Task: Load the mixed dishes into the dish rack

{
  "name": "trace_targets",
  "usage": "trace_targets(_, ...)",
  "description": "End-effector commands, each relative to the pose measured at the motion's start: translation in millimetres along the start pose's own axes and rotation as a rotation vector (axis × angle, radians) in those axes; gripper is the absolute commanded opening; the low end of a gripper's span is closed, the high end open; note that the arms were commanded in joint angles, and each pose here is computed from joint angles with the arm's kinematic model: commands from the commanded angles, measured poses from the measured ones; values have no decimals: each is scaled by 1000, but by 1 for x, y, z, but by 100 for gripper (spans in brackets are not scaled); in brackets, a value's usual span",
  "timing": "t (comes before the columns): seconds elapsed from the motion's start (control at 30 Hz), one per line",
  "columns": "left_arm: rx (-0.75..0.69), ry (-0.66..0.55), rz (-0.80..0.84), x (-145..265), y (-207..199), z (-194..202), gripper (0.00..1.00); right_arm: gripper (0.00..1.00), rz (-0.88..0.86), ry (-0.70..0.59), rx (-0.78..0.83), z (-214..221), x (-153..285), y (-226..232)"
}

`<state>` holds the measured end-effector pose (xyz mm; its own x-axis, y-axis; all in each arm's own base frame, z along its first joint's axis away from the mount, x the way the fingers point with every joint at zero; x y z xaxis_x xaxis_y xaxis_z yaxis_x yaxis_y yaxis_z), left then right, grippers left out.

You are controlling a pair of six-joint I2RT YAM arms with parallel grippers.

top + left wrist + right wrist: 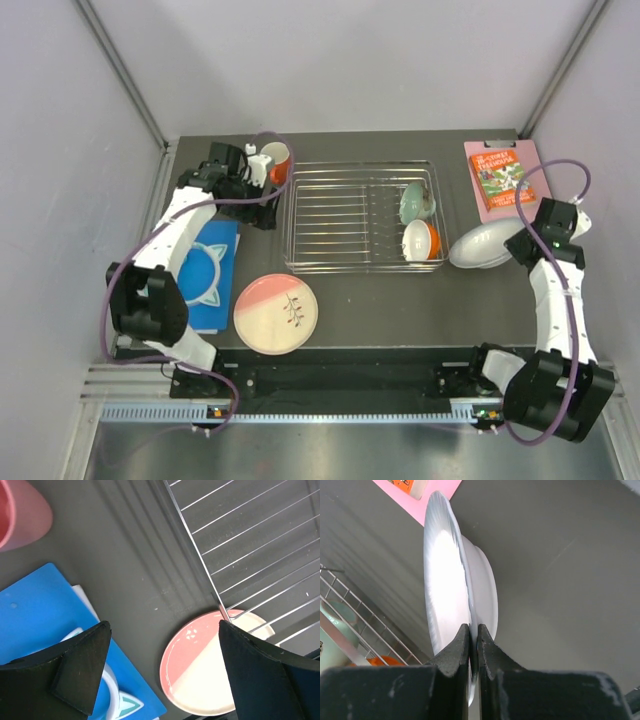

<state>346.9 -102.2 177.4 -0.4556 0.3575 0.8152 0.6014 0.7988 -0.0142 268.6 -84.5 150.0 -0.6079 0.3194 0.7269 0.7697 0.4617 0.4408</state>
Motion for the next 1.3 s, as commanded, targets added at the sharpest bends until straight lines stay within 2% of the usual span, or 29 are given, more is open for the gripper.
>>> trace_targets(0.0,17,-68,10,-9,2,-27,93,0,-98,-163,30,-43,27,41)
trace_targets(0.17,58,-72,72,-17,-10,-39,93,0,-154,-245,76,-63,50,69)
trace_targets(0.37,61,-43,106,-27,-17,-34,92,0,-228,-249,130,-70,65,95)
trace_targets(0.6,49,-46,120,-32,-24,-37,92,0,-240,-274,167,-75,70,103)
trace_targets(0.9,-29,22,108,-49,-29,-29,83,0,-247,-530,173,-139,129,132)
trace_targets(1.0,-51,48,100,-59,-26,-24,81,0,-295,-562,174,-154,141,152)
trace_targets(1.1,-65,65,69,-68,-17,-22,77,0,-419,-620,177,-167,165,177)
trace_targets(1.27,-91,58,76,-78,-15,-26,73,0,-604,-678,289,-151,194,215)
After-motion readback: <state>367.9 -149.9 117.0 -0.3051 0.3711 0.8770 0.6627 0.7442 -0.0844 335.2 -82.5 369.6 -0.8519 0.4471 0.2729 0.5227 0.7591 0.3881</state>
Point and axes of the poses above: each gripper's point midway between its finger pads, its own x axis back along the fingers, its own y axis along the line the jaws close on, z = x × y, the point moved 1 cm from there along x, back along the fingers, and after that the axes turned 11 degrees about -x, right-handed, at the moved point
